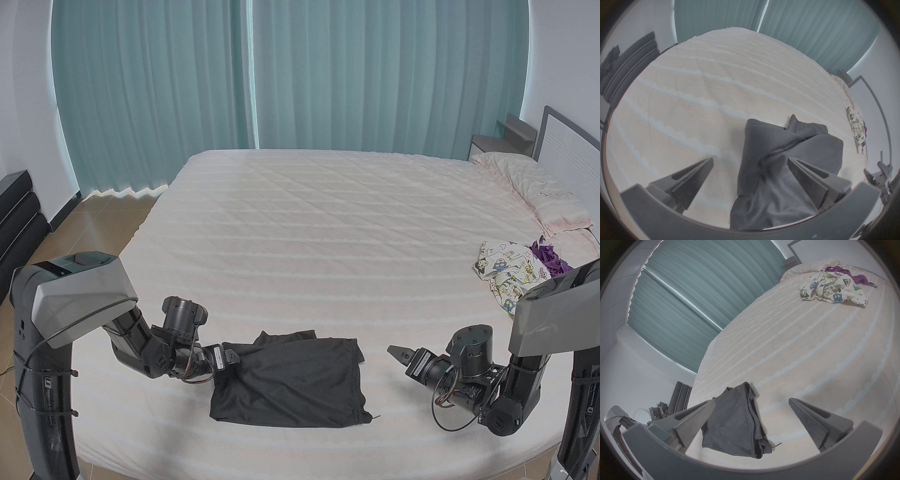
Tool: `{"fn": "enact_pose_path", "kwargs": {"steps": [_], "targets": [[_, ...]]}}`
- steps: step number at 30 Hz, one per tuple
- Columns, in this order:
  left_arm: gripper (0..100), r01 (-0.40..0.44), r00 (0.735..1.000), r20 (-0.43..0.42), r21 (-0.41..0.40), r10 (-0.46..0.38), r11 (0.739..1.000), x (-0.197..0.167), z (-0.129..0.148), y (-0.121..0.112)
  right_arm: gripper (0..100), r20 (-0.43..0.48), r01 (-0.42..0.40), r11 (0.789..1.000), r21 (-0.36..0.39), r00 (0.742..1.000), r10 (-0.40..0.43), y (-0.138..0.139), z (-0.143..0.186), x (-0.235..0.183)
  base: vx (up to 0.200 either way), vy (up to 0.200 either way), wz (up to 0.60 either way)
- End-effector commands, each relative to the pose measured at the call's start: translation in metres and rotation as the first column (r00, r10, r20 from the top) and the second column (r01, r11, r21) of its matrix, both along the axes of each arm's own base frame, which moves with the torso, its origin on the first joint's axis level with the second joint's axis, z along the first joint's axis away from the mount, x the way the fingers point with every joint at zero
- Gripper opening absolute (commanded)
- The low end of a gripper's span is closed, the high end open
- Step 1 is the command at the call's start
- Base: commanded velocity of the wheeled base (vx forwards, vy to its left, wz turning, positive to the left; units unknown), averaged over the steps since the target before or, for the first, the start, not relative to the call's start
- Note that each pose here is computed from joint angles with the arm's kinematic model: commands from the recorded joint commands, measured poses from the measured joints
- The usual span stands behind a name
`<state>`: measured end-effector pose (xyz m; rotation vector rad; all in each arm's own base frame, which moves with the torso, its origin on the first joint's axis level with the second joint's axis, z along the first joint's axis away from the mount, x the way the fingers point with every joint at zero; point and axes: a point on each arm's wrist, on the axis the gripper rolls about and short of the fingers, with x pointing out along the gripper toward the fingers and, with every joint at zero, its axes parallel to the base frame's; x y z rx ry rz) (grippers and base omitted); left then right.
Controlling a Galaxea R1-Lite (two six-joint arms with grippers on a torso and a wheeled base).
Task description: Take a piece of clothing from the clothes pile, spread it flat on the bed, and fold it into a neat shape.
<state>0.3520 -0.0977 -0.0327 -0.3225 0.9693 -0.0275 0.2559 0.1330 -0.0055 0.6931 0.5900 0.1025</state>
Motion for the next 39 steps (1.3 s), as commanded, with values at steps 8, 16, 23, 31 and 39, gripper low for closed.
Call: {"fn": "enact_pose_path", "kwargs": {"steps": [8, 16, 23, 31, 39], "targets": [[100, -0.12, 0.993, -0.037, -0.18, 0.115, 0.976, -0.071, 0.031, 0.026, 100, -0.08, -0.107, 0.994, -0.032, 0.991, 0.105, 0.019, -0.023, -0.014, 0.0, 0.0, 0.0], [100, -0.181, 0.983, -0.051, -0.261, 0.174, 0.948, -0.115, 0.02, 0.03, 100, -0.08, -0.223, 0.965, -0.137, 0.974, 0.214, 0.033, -0.035, -0.018, -0.175, 0.0, 0.0], [100, -0.185, 0.983, -0.049, -0.265, 0.178, 0.946, -0.118, 0.009, 0.03, 100, -0.097, -0.354, 0.917, -0.184, 0.935, 0.341, 0.055, -0.033, -0.004, -0.057, 0.0, 0.0], [100, -0.183, 0.983, -0.032, -0.27, 0.181, 0.945, -0.124, 0.008, 0.032, 100, -0.136, -0.378, 0.904, -0.197, 0.924, 0.357, 0.093, -0.041, 0.027, 0.0, 0.0, 0.0], [100, -0.181, 0.983, -0.019, -0.272, 0.183, 0.945, -0.122, 0.004, 0.032, 100, -0.161, -0.38, 0.901, -0.21, 0.922, 0.352, 0.092, -0.051, 0.03, 0.0, 0.0, 0.0]]}}
